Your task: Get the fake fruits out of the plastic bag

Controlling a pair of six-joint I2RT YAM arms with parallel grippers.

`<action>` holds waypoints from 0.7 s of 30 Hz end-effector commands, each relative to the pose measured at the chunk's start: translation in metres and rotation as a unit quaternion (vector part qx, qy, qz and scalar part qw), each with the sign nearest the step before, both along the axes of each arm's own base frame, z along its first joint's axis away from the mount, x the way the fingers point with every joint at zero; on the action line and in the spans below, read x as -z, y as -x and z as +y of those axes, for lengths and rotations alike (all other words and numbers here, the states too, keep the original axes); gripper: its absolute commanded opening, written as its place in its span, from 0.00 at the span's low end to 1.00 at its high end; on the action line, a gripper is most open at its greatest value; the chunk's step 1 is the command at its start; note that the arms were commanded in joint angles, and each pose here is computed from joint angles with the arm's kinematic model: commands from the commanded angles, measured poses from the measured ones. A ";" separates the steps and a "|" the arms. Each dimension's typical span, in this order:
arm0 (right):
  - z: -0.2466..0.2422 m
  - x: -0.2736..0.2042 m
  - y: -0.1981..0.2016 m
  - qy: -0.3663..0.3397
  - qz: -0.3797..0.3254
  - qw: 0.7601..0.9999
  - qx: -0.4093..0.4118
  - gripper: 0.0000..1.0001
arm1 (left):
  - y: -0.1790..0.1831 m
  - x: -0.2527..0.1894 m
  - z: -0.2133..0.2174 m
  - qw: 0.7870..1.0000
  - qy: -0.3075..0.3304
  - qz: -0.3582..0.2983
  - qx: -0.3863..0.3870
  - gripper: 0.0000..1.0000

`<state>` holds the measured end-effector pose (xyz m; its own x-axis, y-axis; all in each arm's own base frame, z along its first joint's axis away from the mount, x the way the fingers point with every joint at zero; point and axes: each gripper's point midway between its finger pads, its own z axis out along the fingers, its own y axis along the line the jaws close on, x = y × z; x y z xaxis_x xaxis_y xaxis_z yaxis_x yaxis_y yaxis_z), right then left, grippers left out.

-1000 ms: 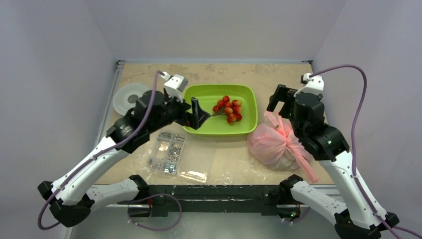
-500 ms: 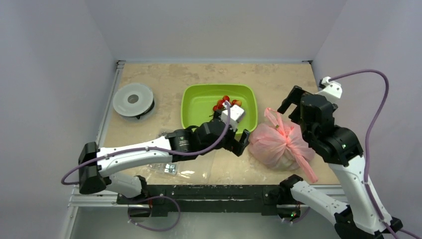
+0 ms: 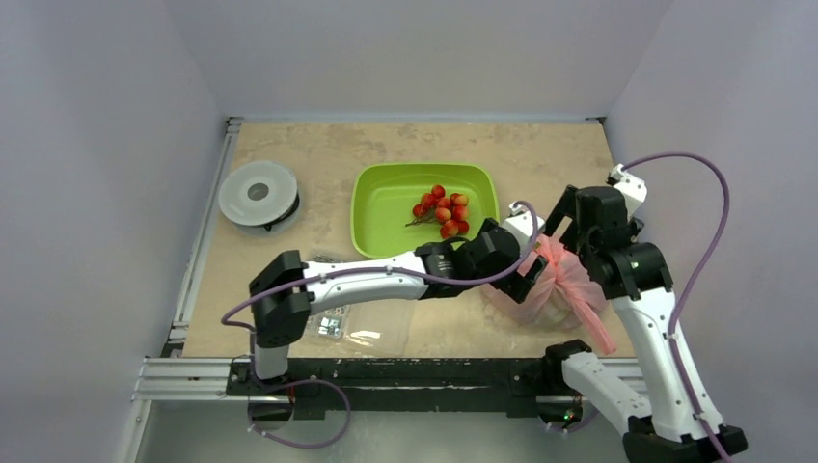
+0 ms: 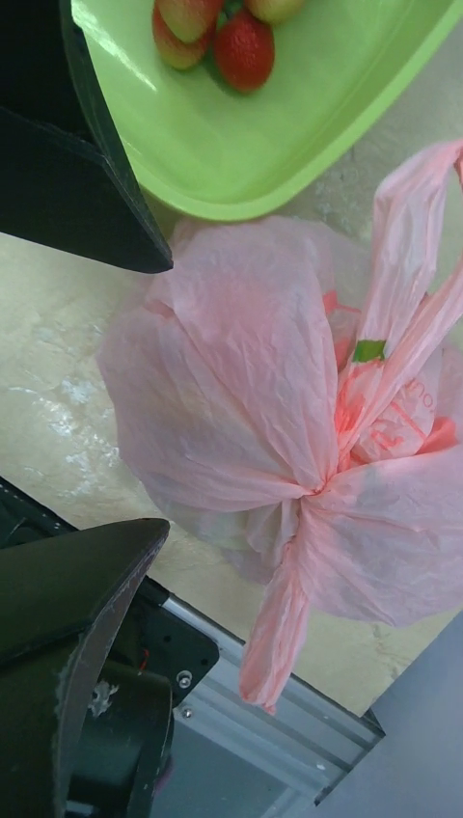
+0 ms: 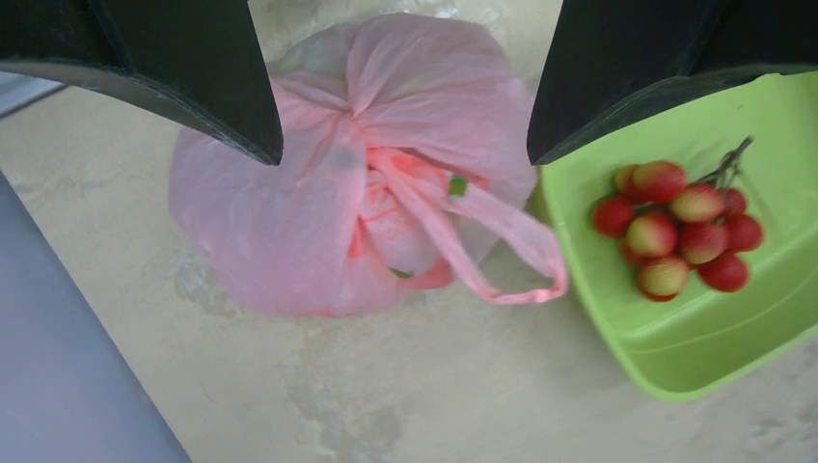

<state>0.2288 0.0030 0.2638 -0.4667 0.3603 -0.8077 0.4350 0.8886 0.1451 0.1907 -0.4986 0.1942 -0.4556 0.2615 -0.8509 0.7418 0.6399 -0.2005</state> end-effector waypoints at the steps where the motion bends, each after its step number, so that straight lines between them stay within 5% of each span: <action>1: -0.013 0.027 -0.017 -0.031 0.013 0.999 -0.001 0.99 | 0.003 0.007 -0.034 0.999 0.008 0.013 0.029 1.00; 11: -0.023 0.046 -0.022 -0.100 0.045 0.993 0.036 0.99 | -0.020 0.058 -0.048 0.994 -0.107 0.006 0.005 0.97; 13: -0.028 0.041 -0.020 -0.091 0.040 0.994 0.050 0.99 | -0.024 0.065 -0.051 0.992 -0.122 0.010 0.001 0.89; 18: -0.031 0.038 -0.016 -0.091 0.038 0.993 0.061 0.95 | -0.034 0.063 -0.044 0.992 -0.126 0.018 -0.019 0.43; 21: -0.035 0.043 -0.016 -0.080 0.051 0.993 0.070 0.94 | -0.030 0.062 -0.044 0.993 -0.109 0.032 0.005 0.45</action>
